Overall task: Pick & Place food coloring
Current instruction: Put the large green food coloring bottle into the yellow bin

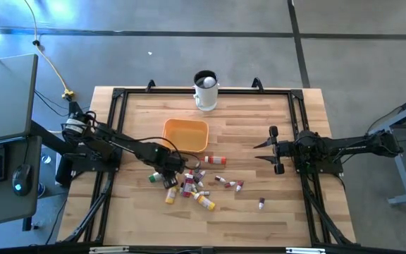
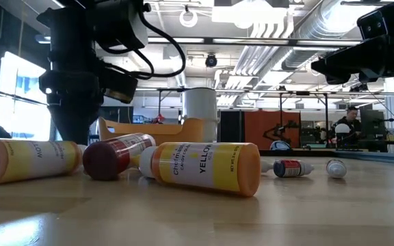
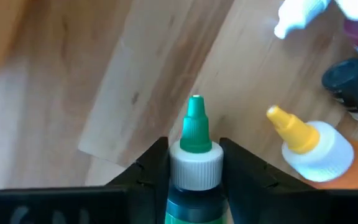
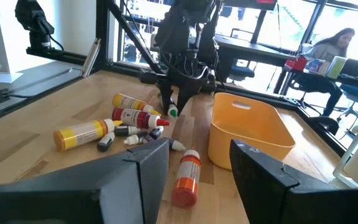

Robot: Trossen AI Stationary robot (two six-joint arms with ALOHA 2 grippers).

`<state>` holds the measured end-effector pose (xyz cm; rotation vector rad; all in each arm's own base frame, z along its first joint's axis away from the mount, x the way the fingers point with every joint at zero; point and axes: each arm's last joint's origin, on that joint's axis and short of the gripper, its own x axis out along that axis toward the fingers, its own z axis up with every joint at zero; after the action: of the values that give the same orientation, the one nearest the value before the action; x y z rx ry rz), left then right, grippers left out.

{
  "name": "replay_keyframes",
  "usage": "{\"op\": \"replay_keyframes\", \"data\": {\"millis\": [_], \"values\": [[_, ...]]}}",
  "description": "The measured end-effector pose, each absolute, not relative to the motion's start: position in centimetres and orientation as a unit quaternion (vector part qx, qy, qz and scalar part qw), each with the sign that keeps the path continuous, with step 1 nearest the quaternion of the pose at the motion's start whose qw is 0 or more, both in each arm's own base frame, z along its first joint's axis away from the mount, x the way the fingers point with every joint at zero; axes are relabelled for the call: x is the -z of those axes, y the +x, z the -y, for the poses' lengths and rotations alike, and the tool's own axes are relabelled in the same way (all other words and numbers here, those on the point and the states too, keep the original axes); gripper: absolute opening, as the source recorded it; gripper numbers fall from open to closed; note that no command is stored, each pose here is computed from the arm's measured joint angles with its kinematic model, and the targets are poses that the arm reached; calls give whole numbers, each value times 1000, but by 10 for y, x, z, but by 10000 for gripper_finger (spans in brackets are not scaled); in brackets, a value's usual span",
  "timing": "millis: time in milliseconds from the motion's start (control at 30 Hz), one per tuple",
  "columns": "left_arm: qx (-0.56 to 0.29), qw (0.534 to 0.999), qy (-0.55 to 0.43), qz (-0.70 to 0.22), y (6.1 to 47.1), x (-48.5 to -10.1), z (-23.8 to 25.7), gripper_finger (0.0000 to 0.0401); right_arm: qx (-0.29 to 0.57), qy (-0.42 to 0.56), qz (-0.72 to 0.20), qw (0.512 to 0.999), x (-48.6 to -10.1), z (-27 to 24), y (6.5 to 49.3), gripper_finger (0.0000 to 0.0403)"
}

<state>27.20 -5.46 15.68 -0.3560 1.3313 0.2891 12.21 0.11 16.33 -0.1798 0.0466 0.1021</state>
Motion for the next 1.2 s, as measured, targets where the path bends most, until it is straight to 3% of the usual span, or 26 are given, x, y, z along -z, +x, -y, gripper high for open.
{"op": "replay_keyframes", "data": {"millis": [200,367,467,633,767,933,1200], "values": [[-127,789,-124,-588,271,-171,53,105,-51,-90,-23,994,-163,-1,122,165],[-97,842,-96,-521,277,-217,53,105,-51,-90,-23,994,-163,-1,122,165],[-100,883,-45,-456,276,-255,50,105,-51,-90,-23,994,-163,-1,122,165],[-181,937,24,-298,266,-312,40,105,-51,-89,-24,994,-163,-1,122,165],[-201,960,53,-188,260,-340,36,105,-51,-89,-22,994,-164,-1,122,165],[-232,957,56,-162,261,-316,18,118,-51,-90,-19,994,-164,-1,122,165],[-246,964,-63,-80,262,-237,-22,110,-49,-91,-5,995,-167,-1,122,165]]}}
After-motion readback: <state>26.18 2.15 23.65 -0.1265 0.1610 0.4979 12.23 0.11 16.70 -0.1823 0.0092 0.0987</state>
